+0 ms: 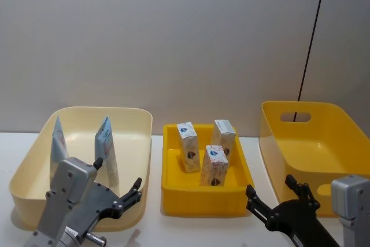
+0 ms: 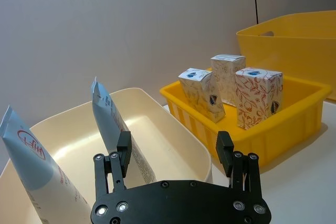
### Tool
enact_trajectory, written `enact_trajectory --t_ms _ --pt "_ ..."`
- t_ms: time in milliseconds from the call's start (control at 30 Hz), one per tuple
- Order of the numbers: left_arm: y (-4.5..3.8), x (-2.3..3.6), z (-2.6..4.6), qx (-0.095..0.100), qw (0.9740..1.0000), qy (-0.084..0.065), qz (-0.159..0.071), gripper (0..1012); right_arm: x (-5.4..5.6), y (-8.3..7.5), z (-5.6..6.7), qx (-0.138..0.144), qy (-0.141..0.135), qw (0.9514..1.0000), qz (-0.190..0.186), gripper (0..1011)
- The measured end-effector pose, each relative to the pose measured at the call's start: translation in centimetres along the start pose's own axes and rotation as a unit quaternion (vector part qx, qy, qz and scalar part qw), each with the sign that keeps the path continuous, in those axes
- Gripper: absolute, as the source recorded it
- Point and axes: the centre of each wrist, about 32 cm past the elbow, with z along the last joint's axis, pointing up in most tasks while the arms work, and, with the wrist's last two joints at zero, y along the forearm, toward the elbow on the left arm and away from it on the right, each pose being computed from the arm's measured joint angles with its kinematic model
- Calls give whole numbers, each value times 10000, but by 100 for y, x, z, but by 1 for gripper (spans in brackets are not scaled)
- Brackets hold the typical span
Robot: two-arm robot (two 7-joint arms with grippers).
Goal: Bimanual collaborative sorting of washing and personal care products
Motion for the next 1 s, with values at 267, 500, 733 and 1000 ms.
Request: enact_trajectory --t_ms 267,500,733,1000 --pt "0 0 0 0 10000 0 0 1003 0 0 0 0 0 10000 0 1002" --pt "0 0 0 0 10000 0 0 1003 0 0 0 0 0 10000 0 1002" --pt "0 0 0 0 10000 0 0 1003 0 0 0 0 0 10000 0 1002" --pt "0 0 0 0 10000 0 0 1003 0 0 0 0 0 10000 0 1002"
